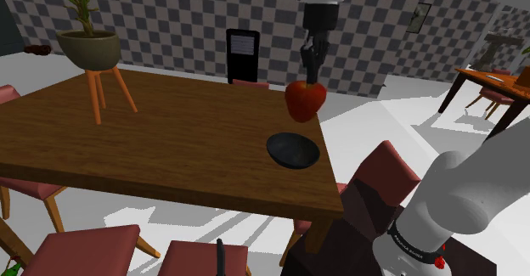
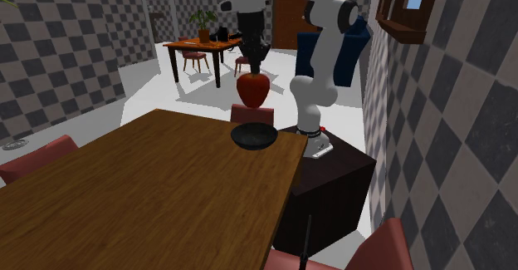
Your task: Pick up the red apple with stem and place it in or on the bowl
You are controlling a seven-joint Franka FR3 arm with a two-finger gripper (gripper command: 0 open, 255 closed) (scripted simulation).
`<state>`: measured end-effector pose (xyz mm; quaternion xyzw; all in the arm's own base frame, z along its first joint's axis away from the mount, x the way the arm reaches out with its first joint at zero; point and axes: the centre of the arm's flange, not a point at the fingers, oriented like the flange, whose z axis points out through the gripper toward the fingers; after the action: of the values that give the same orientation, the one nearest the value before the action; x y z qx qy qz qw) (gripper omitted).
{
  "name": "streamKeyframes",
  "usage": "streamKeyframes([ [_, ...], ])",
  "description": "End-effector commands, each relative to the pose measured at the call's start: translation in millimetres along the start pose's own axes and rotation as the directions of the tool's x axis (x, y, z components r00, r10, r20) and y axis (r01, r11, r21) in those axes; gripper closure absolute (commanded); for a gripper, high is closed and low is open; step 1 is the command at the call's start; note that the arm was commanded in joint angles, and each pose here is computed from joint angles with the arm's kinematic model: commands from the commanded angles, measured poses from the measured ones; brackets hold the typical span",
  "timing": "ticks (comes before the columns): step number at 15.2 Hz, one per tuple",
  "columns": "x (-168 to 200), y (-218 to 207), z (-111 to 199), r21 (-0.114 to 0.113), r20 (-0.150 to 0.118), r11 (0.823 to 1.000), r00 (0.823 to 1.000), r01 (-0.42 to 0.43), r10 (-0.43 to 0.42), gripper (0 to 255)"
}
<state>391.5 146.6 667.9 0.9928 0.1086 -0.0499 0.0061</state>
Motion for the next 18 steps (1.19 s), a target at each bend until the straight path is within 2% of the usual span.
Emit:
streamKeyframes([
  [1, 1.0, 0.1, 11.4, 0.0, -0.001, 1.0, 1.0, 0.0, 0.0, 255],
  [18, 9.7, 0.1, 98.2, 0.0, -0.001, 1.0, 1.0, 0.0, 0.0, 255],
])
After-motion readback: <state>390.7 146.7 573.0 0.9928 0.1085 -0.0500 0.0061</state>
